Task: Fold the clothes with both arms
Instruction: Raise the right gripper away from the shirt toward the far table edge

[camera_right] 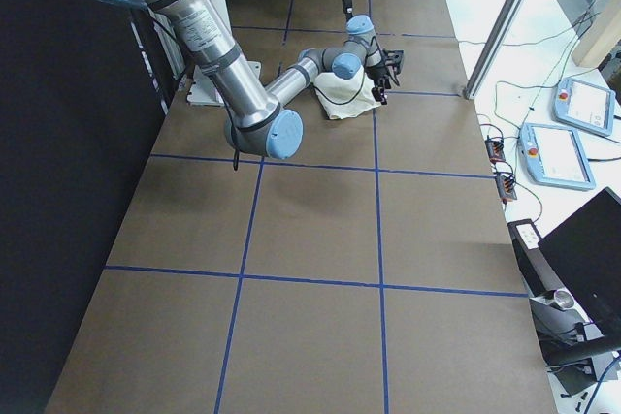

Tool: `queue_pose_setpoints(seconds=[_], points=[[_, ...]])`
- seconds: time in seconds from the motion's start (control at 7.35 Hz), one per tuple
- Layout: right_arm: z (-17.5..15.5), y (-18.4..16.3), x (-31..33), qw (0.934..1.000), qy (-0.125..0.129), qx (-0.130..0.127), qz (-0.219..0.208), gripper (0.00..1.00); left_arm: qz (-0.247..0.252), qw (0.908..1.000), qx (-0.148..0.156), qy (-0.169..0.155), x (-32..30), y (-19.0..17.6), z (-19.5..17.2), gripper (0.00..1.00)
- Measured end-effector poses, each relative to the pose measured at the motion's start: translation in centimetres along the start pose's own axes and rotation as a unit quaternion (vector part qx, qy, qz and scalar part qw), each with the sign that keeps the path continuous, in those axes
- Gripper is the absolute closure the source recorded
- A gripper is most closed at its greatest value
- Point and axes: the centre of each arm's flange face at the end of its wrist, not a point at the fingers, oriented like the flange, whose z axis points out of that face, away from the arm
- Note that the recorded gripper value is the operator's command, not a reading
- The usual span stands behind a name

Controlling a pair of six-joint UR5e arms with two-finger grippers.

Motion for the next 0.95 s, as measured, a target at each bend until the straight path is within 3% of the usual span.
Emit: queue_pose_setpoints(seconds=[0.41, 0.68, 0.82, 0.95], points=[[-5.2, -7.3, 8.0, 0.9962, -0.014, -0.052, -0.068, 0.00, -0.023, 0.9937, 0.063, -0.090, 2.2, -1.9, 8.1, 0.29], [-6.4, -8.5, 10.5, 0.9948, -0.013, -0.058, -0.083, 0.00, -0.025, 0.9899, 0.073, -0.119, 0.8, -1.2, 10.9, 0.32], [-6.5, -8.6, 11.0, 0.9947, -0.012, -0.059, -0.084, 0.00, -0.023, 0.9894, 0.073, -0.123, 0.7, -0.3, 11.8, 0.38], [-6.5, -8.6, 11.4, 0.9947, -0.010, -0.058, -0.084, 0.00, -0.022, 0.9895, 0.071, -0.124, 0.8, 0.4, 12.4, 0.50]])
